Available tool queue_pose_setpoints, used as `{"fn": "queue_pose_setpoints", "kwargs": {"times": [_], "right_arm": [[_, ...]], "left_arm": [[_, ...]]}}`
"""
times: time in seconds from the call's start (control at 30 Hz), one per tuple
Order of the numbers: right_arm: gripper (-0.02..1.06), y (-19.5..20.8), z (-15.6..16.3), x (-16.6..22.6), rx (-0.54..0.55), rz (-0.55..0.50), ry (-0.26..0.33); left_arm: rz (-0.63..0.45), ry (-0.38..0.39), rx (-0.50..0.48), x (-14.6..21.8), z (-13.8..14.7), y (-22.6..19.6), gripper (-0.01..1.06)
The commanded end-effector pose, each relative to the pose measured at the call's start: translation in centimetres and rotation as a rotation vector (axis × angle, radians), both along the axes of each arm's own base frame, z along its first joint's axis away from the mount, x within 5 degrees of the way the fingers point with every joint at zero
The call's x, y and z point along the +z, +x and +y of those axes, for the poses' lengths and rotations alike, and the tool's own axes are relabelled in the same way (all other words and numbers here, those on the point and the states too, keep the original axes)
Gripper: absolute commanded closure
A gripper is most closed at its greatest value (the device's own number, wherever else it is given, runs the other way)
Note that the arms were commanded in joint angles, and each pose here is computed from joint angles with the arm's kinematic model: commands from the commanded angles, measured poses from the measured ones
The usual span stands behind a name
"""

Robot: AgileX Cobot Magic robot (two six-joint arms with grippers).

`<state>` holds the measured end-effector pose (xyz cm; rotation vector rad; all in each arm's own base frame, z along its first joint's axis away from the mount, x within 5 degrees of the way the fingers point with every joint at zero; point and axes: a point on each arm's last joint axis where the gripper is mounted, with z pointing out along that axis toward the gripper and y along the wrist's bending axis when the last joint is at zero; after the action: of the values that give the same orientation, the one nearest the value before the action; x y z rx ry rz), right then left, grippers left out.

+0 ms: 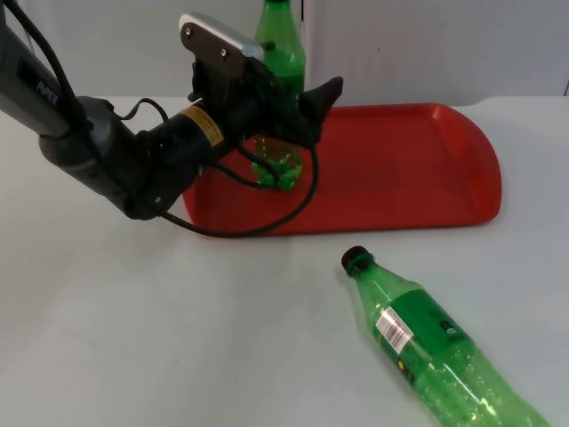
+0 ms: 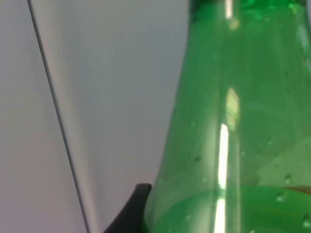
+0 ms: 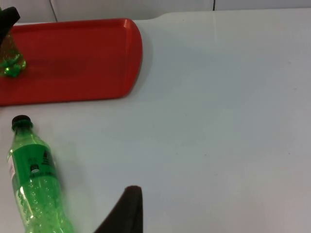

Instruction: Place the bottle upright on the tray.

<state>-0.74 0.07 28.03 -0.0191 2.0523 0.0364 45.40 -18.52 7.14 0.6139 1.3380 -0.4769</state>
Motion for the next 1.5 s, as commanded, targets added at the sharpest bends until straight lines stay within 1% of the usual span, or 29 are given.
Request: {"fn": "queue_pose_setpoints", "kwargs": {"times": [0.0, 0.37, 0.73, 0.83, 0.9, 1.1, 1.17, 1.23, 1.47], "right_arm": [[0.0, 0.0, 0.0, 0.0, -0.005, -0.006, 0.0], [0.0, 0.0, 0.0, 0.0, -0.005, -0.006, 0.0], [0.0, 0.0, 0.0, 0.0, -0.005, -0.006, 0.0], [0.0, 0.0, 0.0, 0.0, -0.005, -0.006, 0.0], [0.0, 0.0, 0.0, 0.0, -0.005, -0.006, 0.0], [0.0, 0.0, 0.0, 0.0, -0.005, -0.006, 0.0], [0.0, 0.0, 0.0, 0.0, -0.005, -0.006, 0.0], [0.0, 0.0, 0.0, 0.0, -0.005, -0.006, 0.0], [0.0, 0.0, 0.0, 0.0, -0.005, -0.006, 0.0]], "left_arm": [[-0.007, -0.005, 0.0, 0.1, 0.0, 0.1, 0.0], [-0.007, -0.006, 0.003, 0.1, 0.1, 0.1, 0.0], [0.032, -0.034, 0.058, -0.8, 2.1, -0.1, 0.0], [0.035, -0.03, 0.052, -0.9, 2.1, -0.2, 0.0], [0.02, -0.014, 0.014, -0.9, 1.8, -0.5, 0.0], [0.016, -0.007, -0.011, -1.0, 1.7, -0.8, 0.0], [0.041, -0.004, 0.004, -1.5, 1.9, -1.3, 0.0], [0.069, -0.002, 0.059, -2.1, 2.6, -1.9, 0.0], [0.139, 0.031, 0.069, -3.6, 3.2, -3.7, 0.0]]}}
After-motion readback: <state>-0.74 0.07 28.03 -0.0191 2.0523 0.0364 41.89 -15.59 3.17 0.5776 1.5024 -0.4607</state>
